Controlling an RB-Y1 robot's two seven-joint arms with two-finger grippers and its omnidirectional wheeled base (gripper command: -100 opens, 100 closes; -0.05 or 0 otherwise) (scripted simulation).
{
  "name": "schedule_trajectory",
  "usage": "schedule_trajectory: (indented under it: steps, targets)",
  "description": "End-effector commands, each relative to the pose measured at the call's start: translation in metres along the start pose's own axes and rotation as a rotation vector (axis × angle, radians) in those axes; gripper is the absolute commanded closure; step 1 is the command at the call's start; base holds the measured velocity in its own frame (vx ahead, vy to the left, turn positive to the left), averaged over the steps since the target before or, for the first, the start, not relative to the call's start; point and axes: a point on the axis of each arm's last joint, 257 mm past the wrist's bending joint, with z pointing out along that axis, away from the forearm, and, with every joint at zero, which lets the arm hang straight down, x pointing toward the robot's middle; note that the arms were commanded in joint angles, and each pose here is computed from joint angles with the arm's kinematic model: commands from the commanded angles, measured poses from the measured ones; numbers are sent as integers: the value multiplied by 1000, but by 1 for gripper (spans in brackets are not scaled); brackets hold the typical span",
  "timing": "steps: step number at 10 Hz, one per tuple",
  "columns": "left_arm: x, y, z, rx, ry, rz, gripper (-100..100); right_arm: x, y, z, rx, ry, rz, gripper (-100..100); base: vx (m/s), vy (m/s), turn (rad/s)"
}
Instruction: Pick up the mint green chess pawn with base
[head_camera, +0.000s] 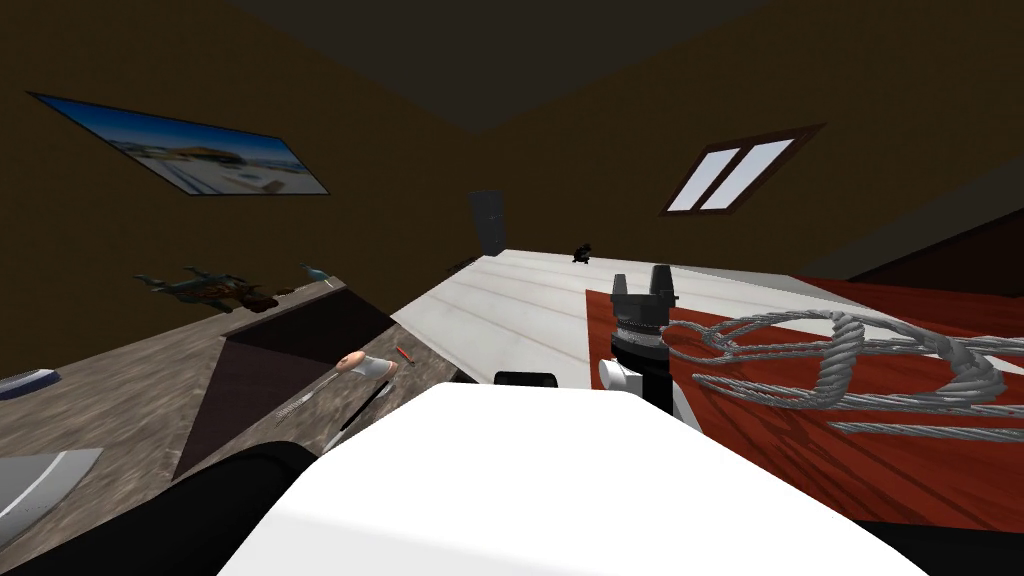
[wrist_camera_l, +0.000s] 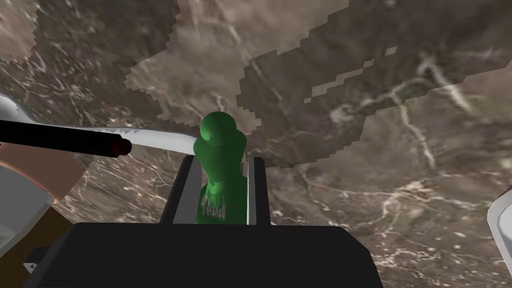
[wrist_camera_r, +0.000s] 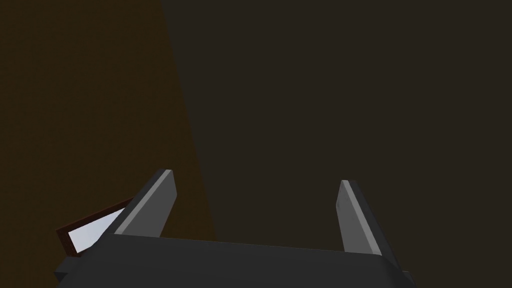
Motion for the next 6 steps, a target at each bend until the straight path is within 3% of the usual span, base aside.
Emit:
schedule_trajectory:
  steps: [1,2,3,4,5,6]
  targets:
    - [0,0,0,0,0,0,100,0,0,0,0,0,0,0,0,0,0]
    - [0,0,0,0,0,0,100,0,0,0,0,0,0,0,0,0,0]
    - [0,0,0,0,0,0,0,0,0,0,0,0,0,0,0,0,0]
    - [-9,-8,-8,3,3,10,100,0,0,0,0,0,0,0,-43,-19,102]
    - [-5,-6,-5,2,1,9,100,0,0,0,0,0,0,0,-27,-11,30]
    - [-6,-7,-6,2,1,8,0,0,0,0,0,0,0,0,0,0,0]
